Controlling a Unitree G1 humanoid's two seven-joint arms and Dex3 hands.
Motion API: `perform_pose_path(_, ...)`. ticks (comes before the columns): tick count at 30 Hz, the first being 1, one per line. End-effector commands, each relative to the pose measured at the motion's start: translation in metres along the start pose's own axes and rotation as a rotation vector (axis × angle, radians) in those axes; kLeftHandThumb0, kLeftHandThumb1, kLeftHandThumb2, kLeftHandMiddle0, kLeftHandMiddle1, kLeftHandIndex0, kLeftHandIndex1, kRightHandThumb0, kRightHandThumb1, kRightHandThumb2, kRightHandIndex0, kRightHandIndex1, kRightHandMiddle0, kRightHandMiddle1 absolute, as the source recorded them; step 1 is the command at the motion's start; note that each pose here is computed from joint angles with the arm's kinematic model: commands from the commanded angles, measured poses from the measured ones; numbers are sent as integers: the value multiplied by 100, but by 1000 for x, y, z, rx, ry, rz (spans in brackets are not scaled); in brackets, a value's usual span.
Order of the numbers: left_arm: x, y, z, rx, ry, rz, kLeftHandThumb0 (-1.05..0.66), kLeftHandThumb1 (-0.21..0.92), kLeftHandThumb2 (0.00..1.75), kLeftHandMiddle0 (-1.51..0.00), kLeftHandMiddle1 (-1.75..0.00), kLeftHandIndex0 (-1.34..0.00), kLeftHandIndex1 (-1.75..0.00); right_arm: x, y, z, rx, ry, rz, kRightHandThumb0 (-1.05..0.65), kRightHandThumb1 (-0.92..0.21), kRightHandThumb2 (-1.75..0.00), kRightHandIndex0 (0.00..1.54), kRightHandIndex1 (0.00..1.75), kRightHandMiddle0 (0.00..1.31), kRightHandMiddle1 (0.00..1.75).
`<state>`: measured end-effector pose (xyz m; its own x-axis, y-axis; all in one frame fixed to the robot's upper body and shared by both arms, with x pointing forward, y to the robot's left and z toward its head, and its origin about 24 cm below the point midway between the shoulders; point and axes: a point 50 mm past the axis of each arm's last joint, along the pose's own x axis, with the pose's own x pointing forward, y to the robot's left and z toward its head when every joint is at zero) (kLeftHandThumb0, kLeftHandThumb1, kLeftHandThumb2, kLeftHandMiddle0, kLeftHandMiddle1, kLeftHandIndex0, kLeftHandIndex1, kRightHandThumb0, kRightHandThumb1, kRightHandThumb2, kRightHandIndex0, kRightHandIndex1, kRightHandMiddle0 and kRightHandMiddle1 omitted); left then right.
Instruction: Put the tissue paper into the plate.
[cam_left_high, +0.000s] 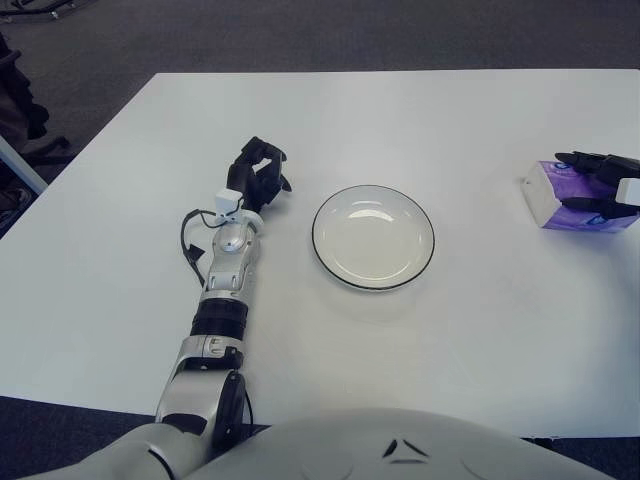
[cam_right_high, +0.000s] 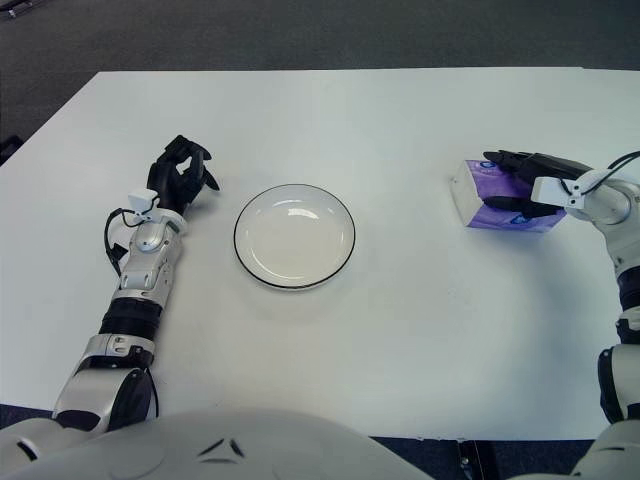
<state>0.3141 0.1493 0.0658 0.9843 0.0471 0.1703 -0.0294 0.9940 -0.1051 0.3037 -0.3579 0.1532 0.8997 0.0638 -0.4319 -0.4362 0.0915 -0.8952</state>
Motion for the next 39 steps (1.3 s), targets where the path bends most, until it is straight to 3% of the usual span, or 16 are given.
perform_pose_path(1, -46, 8, -54, 0, 215, 57, -27, 92, 42, -94, -175, -66, -175, 9, 32, 1, -19, 10, 189, -105, -92, -34, 0, 0, 6, 0)
perform_pose_path(9, -46, 7, -53, 2, 212, 56, -27, 92, 41, -94, -175, -66, -175, 10, 38, 5, -60, -32, 167, -105, -92, -38, 4, 2, 6, 1)
perform_pose_path(12, -46, 7, -53, 3, 212, 57, -27, 92, 41, -94, -175, -65, -175, 9, 42, 6, -108, -68, 63, -99, -92, -39, 26, 4, 23, 6)
perform_pose_path(14, -46, 6, -53, 3, 212, 57, -27, 92, 41, -94, -175, -65, -175, 9, 44, 6, -122, -79, -11, -77, -92, -25, 55, 12, 47, 17)
perform_pose_path(15, -46, 6, -53, 3, 212, 57, -27, 92, 41, -94, -175, -65, -175, 9, 45, 5, -126, -79, -35, -71, -92, -22, 57, 28, 48, 34)
perform_pose_path(17, -46, 6, -53, 3, 212, 58, -27, 92, 41, -94, -175, -65, -175, 9, 45, 5, -135, -79, -77, -54, -92, -16, 50, 89, 50, 90)
perform_pose_path(18, -46, 6, -53, 3, 212, 58, -27, 92, 41, -94, -175, -65, -175, 9, 46, 5, -137, -79, -89, -50, -92, -17, 49, 99, 52, 99)
perform_pose_path(19, -46, 7, -53, 3, 212, 58, -27, 92, 41, -94, -175, -65, -175, 10, 46, 5, -139, -79, -98, -45, -92, -19, 43, 126, 50, 116)
perform_pose_path(21, -46, 7, -53, 3, 212, 58, -27, 92, 41, -94, -175, -65, -175, 10, 46, 5, -143, -79, -112, -39, -92, -25, 37, 155, 47, 136)
perform_pose_path(22, -46, 7, -53, 3, 212, 58, -27, 92, 41, -94, -175, -65, -175, 11, 46, 5, -147, -79, -123, -38, -92, -26, 36, 159, 46, 140)
perform_pose_path(24, -46, 6, -53, 2, 212, 58, -27, 92, 41, -94, -175, -65, -175, 11, 46, 5, -154, -83, -154, -16, -74, -65, 35, 162, 37, 160)
perform_pose_path(27, -46, 6, -53, 1, 212, 59, -27, 92, 41, -94, -175, -65, -175, 11, 46, 6, -155, -103, -238, -5, -63, -85, 37, 161, 35, 170)
perform_pose_path(32, -46, 6, -53, -1, 211, 60, -26, 92, 41, -94, -175, -65, -175, 9, 46, 8, -112, -140, -379, -1, -52, -99, 50, 152, 38, 174)
perform_pose_path(39, -46, 6, -53, -3, 210, 61, -26, 92, 41, -94, -175, -65, -175, 9, 36, 15, -70, -183, -485, 0, -44, -114, 52, 164, 36, 175)
